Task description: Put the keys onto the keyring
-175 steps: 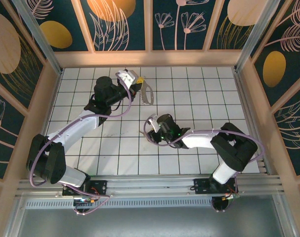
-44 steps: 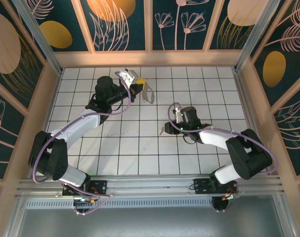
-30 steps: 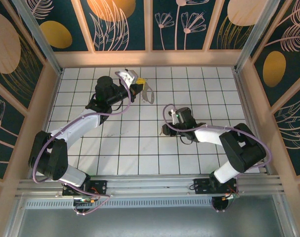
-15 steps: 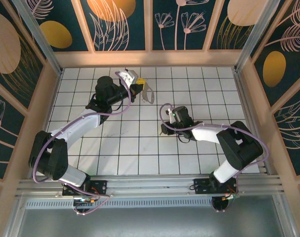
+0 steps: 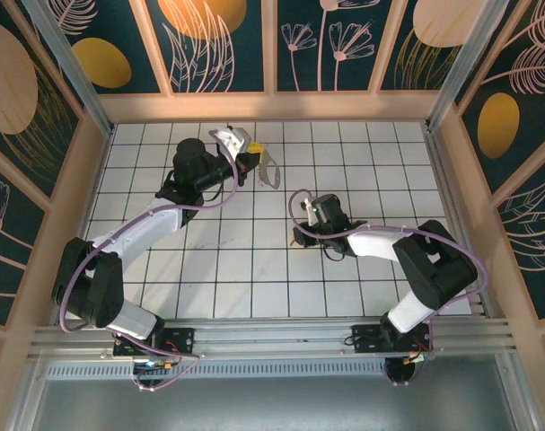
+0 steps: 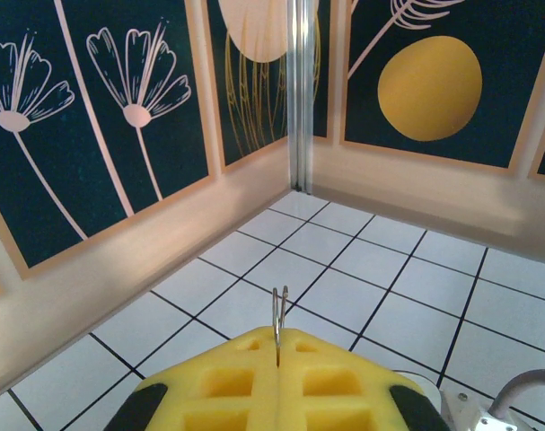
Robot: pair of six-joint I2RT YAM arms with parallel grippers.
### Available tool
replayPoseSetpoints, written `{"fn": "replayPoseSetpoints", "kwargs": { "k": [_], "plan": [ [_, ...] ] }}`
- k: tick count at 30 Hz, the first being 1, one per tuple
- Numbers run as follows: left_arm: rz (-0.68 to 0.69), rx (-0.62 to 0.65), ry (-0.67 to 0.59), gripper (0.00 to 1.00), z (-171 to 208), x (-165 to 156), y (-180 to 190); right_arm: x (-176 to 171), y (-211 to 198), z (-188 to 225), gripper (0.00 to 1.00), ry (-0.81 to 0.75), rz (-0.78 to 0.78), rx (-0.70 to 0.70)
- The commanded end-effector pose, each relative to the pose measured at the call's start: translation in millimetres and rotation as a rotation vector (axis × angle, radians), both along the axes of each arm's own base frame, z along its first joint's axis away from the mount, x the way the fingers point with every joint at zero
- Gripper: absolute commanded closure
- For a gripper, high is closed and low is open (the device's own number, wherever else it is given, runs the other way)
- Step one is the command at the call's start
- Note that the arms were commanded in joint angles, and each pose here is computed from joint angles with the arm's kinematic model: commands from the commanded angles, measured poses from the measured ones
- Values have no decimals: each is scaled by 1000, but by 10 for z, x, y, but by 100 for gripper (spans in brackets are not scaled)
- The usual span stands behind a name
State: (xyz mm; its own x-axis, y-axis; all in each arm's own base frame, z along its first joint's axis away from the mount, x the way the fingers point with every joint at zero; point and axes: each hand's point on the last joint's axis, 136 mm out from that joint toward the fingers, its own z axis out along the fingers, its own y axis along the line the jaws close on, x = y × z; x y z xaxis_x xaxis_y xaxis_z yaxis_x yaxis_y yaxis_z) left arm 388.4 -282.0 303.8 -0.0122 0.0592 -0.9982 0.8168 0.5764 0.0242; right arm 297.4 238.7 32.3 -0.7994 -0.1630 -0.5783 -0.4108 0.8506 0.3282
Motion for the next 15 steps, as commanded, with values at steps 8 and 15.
{"fn": "replayPoseSetpoints", "kwargs": {
  "k": [8,15],
  "plan": [
    [-18,-47,-70,100,272,10,-6,-37,-36,-101,78,14,6,-42],
    [-17,-50,-71,100,280,8,-3,-61,-47,-116,81,18,8,-41]
  ]
}}
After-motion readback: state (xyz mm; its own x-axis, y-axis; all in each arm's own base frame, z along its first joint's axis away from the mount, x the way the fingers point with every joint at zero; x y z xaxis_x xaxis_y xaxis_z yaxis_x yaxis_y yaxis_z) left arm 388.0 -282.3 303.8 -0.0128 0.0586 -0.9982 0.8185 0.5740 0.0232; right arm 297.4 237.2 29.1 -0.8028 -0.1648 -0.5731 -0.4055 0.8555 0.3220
